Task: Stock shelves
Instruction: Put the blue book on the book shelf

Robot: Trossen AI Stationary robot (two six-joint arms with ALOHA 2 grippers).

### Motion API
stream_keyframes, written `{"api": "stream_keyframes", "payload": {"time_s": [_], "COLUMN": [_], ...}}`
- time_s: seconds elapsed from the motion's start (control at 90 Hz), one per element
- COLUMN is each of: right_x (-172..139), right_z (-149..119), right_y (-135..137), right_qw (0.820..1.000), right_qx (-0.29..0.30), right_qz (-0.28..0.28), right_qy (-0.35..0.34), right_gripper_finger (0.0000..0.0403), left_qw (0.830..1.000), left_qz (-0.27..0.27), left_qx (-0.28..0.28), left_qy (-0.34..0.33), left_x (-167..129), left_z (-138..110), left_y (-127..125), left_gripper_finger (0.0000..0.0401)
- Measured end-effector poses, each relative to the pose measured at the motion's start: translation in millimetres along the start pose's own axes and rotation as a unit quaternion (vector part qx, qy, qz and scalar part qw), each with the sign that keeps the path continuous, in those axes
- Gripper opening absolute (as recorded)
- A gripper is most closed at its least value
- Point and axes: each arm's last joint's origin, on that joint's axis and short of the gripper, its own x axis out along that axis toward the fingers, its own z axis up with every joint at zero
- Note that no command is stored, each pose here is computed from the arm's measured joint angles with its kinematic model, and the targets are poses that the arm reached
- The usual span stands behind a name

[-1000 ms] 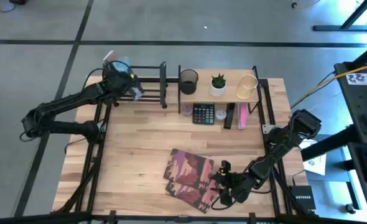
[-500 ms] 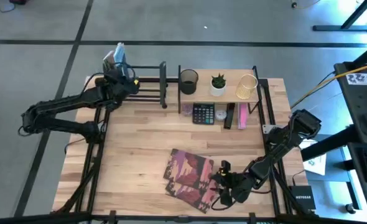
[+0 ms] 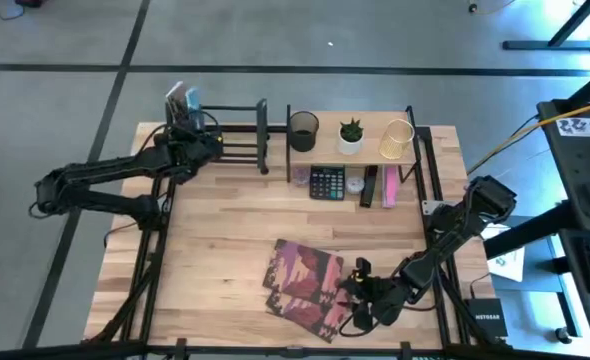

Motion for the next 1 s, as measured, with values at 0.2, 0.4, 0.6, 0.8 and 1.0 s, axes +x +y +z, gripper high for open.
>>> {"api": "stream_keyframes", "payload": {"time_s": [0.2, 0.4, 0.6, 0.8, 1.0], "right_x": [-0.2, -0.2, -0.3, -0.3, -0.2], "right_z": [-0.2, 1.0, 1.2, 1.2, 1.3], "right_y": [0.7, 2.3, 2.5, 2.5, 2.1], "right_qw": [1.0, 1.0, 1.0, 1.0, 1.0], "right_qx": [0.008, 0.013, 0.014, 0.014, 0.009], "right_qz": [0.005, 0.012, 0.013, 0.014, 0.009], "right_qy": [0.003, -0.003, -0.004, -0.004, -0.007], "right_gripper_finger": [0.0218, 0.0218, 0.0218, 0.0218, 0.0218], "left_qw": [1.0, 1.0, 1.0, 0.999, 0.998], "left_qz": [-0.007, -0.01, -0.006, -0.012, -0.032], "left_qx": [0.004, -0.002, -0.008, -0.017, 0.002], "left_qy": [0.025, 0.026, 0.029, 0.038, 0.055], "left_x": [5.8, 5.0, 7.2, 8.6, 10.6], "left_z": [0.4, 2.4, 3.7, 8.3, 21.2], "left_y": [1.6, 3.9, 5.8, 6.0, 5.7], "left_gripper_finger": [0.0071, 0.0105, 0.0099, 0.008, 0.0079]}}
